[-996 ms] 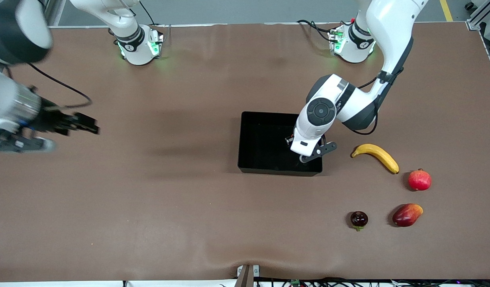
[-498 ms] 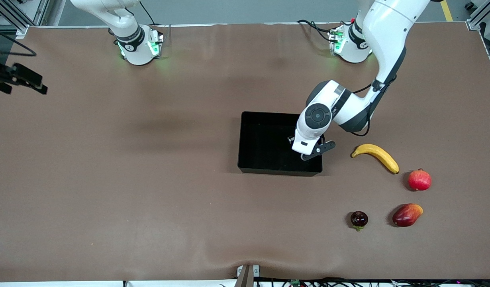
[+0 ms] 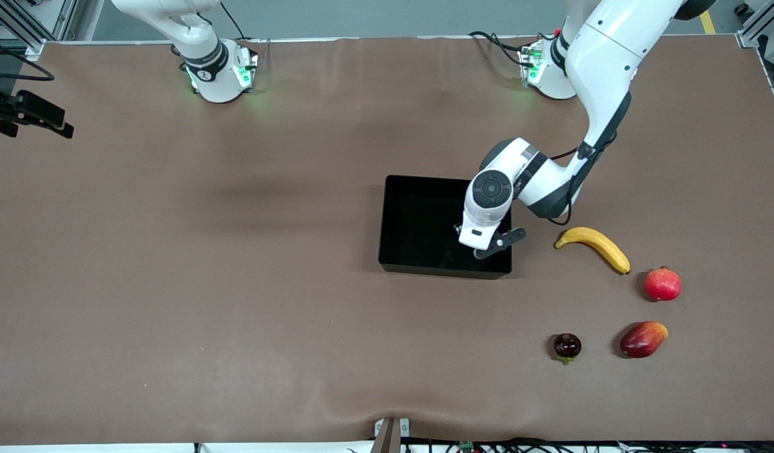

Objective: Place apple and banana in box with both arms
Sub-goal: 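Open the left gripper to release the apple and move back to the banana, then lower the left gripper onto the yellow banana and close on it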

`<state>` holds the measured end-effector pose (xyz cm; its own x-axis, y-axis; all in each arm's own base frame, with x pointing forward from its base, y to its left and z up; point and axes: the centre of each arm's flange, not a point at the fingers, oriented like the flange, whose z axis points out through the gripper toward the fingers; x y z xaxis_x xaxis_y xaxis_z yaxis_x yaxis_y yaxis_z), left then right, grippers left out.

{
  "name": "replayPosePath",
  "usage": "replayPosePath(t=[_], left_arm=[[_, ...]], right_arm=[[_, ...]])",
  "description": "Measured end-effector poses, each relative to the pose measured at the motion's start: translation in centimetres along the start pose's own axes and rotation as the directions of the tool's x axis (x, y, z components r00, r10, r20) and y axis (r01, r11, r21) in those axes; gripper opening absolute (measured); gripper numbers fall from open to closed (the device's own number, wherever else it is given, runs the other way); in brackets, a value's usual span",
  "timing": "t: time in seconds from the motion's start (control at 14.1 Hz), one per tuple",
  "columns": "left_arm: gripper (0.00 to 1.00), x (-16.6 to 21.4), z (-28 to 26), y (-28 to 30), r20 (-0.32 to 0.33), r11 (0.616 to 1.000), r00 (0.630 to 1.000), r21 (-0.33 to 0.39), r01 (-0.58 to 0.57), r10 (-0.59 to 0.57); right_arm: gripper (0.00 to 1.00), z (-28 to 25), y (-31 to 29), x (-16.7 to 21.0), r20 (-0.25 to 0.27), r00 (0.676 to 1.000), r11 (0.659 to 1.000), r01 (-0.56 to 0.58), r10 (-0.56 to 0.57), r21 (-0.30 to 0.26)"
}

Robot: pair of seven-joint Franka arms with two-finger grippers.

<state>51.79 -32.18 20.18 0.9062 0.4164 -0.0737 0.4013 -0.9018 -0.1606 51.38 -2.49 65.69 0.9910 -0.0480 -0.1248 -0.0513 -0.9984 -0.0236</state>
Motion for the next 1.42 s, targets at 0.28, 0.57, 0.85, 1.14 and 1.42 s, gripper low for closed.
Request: replayPosePath(t=[0.28, 0.57, 0.85, 1.14, 1.42], left_arm=[[1.00, 2.3, -4.6, 1.0, -0.052, 0.998, 0.998, -0.056, 0.023, -0.026], [1.00, 6.1, -14.9, 0.7, -0.113, 0.995, 0.991, -0.077, 0.056, -0.065], [1.00, 11.2, -20.9, -3.3, -0.115, 0.995, 0.993, -0.095, 0.011, -0.022], [1.00, 17.2, -23.1, -11.3, -0.069, 0.990, 0.995, -0.118, -0.074, 0.066], [1.00, 21.2, -21.7, -17.9, -0.018, 0.988, 0.992, -0.097, -0.123, 0.121]], right_arm=[[1.00, 0.1, -0.2, 0.0, 0.006, 1.000, 1.000, 0.000, 0.000, -0.001], [1.00, 0.4, -0.4, 0.1, 0.016, 1.000, 1.000, 0.003, -0.003, -0.001], [1.00, 0.5, -1.2, 0.1, 0.019, 1.000, 1.000, 0.017, -0.017, -0.002], [1.00, 0.5, -1.7, 0.1, 0.018, 0.999, 1.000, 0.028, -0.028, -0.004], [1.00, 0.5, -2.3, 0.1, 0.018, 0.999, 0.999, 0.038, -0.038, -0.006]])
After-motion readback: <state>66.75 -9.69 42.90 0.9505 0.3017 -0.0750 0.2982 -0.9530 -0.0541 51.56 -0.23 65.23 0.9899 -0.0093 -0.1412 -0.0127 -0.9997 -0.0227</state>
